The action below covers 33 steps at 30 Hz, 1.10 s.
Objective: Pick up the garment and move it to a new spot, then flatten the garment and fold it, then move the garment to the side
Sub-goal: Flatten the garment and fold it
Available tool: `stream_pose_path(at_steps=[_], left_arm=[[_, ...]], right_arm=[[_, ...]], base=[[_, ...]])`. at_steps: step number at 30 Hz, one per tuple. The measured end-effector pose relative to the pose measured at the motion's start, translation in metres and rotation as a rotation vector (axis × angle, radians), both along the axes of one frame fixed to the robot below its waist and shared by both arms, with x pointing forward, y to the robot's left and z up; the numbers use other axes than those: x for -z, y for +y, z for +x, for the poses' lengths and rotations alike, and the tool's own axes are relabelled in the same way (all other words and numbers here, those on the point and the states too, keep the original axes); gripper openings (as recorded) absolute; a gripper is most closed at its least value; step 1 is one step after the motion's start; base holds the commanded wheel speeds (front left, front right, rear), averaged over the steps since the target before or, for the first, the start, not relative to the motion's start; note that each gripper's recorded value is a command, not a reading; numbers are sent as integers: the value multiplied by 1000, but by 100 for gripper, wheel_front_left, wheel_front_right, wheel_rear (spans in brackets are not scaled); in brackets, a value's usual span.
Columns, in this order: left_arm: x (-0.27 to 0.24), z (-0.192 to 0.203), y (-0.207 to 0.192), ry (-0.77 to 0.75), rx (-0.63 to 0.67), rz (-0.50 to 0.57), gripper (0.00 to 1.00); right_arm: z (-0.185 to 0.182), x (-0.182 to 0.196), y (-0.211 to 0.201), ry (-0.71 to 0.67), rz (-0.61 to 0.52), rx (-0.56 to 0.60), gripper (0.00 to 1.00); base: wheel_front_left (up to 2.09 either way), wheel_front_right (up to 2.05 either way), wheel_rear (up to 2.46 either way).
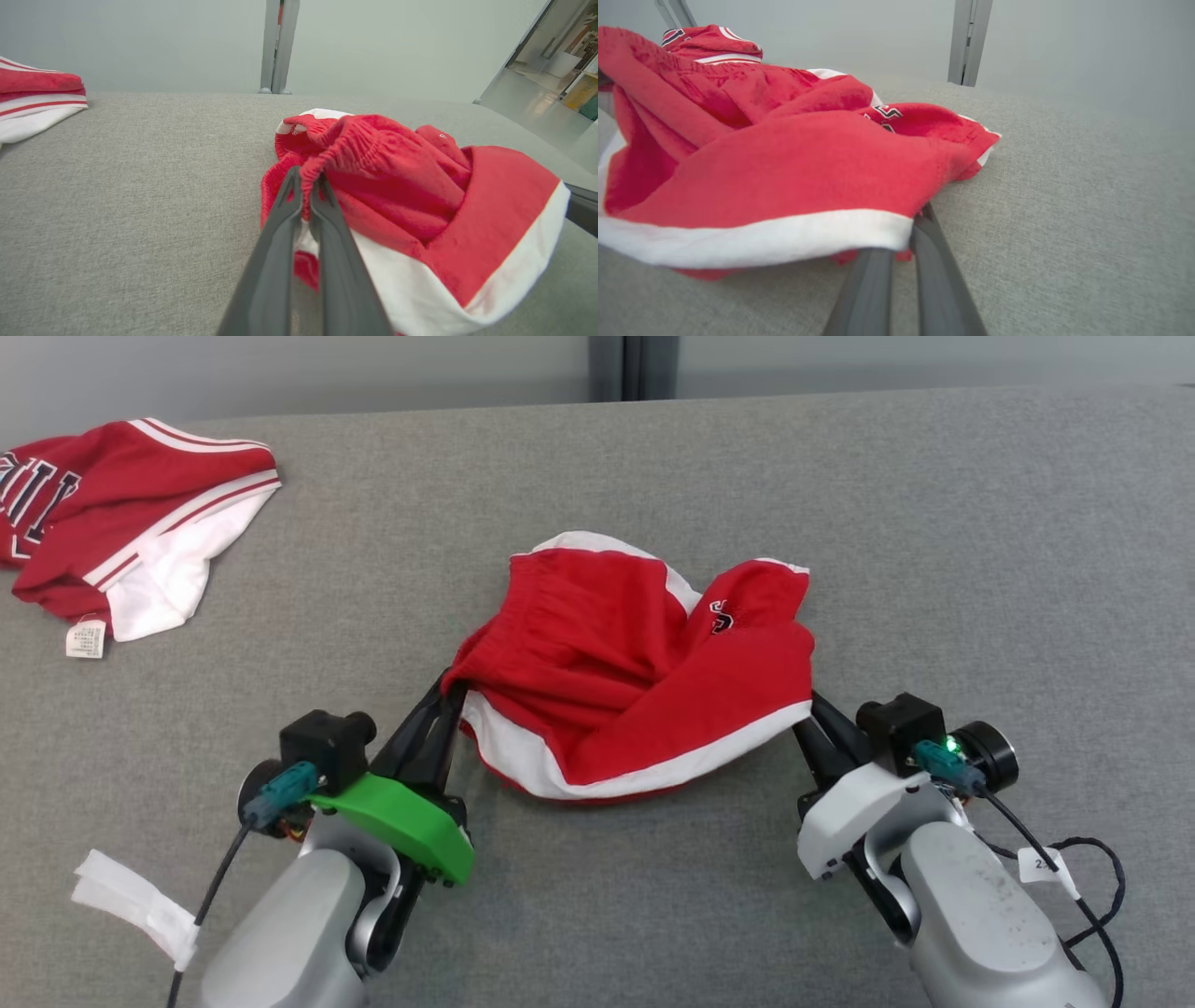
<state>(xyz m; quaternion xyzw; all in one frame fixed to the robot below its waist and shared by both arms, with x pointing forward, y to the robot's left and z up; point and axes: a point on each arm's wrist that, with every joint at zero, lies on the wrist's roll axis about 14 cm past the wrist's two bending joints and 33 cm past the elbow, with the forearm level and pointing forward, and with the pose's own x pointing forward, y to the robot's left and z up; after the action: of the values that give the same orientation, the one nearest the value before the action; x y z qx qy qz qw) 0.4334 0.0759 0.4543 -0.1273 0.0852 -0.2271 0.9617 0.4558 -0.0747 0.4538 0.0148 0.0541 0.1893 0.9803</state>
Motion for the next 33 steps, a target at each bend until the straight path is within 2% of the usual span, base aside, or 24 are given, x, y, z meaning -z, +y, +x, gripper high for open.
stream_pose_path(at_steps=[9,14,19,26,33], left_arm=[[-65,6,8,-100,-78,-262,0],[-117,2,12,-216,-48,-337,0],[-180,-13,10,-361,15,-369,0],[-255,-43,5,-513,95,-357,0],[-282,-51,-7,-545,159,-308,0]], right_arm=[[4,-71,-30,-224,-26,82,0],[-2,-117,-47,-363,-67,106,0],[-16,-168,-60,-507,-108,116,0],[-49,-247,-82,-703,-152,169,0],[-71,-273,-96,-739,-179,212,0]], base=[[0,0,0],[0,0,0],[0,0,0],[0,0,0],[0,0,0]])
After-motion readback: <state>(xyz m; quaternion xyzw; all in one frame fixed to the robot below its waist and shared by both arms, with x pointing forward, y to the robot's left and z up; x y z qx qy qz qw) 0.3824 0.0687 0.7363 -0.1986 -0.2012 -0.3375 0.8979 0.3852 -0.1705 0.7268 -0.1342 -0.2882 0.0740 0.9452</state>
